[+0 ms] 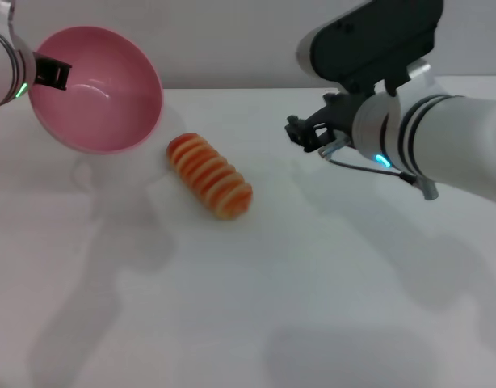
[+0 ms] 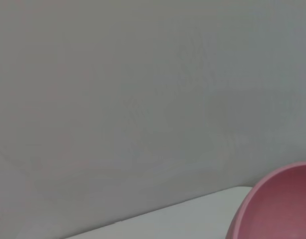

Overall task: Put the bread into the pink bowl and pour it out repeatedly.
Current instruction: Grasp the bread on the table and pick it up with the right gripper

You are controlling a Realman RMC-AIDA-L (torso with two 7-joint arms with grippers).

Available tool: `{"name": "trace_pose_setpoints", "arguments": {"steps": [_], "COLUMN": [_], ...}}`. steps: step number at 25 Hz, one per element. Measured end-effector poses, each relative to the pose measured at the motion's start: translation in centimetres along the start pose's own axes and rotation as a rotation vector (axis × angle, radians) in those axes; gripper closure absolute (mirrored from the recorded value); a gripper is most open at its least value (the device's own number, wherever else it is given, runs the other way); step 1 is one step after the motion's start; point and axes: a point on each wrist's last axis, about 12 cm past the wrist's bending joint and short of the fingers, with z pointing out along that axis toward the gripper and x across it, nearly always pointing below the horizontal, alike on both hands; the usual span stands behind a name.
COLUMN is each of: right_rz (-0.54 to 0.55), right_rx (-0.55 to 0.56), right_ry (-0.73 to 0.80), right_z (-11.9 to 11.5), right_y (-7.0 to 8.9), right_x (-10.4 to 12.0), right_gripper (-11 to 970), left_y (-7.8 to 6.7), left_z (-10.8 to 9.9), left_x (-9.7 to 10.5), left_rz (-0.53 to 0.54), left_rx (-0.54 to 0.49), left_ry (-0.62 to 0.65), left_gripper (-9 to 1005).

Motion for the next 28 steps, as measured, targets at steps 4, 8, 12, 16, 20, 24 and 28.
{"name": "trace_pose_setpoints", "arguments": {"steps": [4, 8, 12, 16, 20, 24, 28], "right_rz": [-0.005, 0.003, 0.049, 0.089, 0.115, 0.123, 0.135], "right_rx": [-0.012, -0.025, -0.072, -0.131, -0.165, -0.174, -0.225], "right_ry": [0.006, -0.006, 0.012, 0.013, 0.018, 0.029, 0.047], "right_z": [0.4, 0.6, 1.1, 1.9, 3.0, 4.1, 5.4], "right_y": [0.3, 0.6, 0.9, 1.1, 1.1, 1.0, 1.3], "right_x": [0.0, -0.2, -0.4, -0.5, -0.5, -0.4, -0.3], "right_gripper": [420, 399, 399, 399, 398, 398, 398], "left_y": [-0.1, -0.1, 0.0, 0.1, 0.3, 0.3, 0.3], "left_z": [0.0, 0.0, 0.0, 0.1, 0.1, 0.2, 0.2], "left_x": [-0.1, -0.1, -0.1, -0.1, 0.1, 0.2, 0.2], "left_rz": [0.001, 0.002, 0.008, 0.004, 0.001, 0.009, 0.010], "left_rx": [0.006, 0.010, 0.009, 0.006, 0.005, 0.004, 0.005], "left_ry": [-0.008, -0.007, -0.005, -0.003, 0.001, 0.004, 0.004], "left_gripper": [952, 952, 952, 952, 952, 952, 952]}}
